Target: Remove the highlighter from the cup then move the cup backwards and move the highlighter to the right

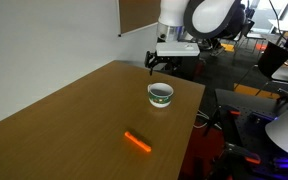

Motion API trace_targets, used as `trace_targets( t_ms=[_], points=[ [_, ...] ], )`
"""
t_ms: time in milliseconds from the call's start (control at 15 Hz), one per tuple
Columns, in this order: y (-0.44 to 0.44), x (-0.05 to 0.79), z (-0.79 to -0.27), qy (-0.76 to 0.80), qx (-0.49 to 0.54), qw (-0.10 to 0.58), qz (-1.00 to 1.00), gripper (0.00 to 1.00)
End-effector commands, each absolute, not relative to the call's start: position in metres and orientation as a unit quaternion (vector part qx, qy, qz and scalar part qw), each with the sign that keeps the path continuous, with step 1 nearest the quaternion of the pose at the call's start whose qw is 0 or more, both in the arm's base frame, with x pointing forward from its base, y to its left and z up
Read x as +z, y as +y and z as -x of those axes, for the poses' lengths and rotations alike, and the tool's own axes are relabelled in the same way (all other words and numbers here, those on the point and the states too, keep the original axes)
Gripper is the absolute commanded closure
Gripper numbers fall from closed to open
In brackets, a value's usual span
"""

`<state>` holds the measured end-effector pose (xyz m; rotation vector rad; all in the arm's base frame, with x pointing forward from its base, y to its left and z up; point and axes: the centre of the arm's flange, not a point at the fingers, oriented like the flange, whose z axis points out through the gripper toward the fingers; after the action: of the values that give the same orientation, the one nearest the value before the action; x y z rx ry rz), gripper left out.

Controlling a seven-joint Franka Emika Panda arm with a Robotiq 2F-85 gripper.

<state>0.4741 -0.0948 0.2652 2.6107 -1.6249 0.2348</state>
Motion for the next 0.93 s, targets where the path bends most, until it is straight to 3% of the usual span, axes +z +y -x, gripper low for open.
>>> trace_targets(
  t_ms=[0,867],
  points=[
    [-0.106,0.257,-0.484,-0.497,0.087,0.027,-0.863,0.0],
    [-0.116,0.195,-0.491,-0.427,0.097,-0.012,-0.899,0.0]
  ],
)
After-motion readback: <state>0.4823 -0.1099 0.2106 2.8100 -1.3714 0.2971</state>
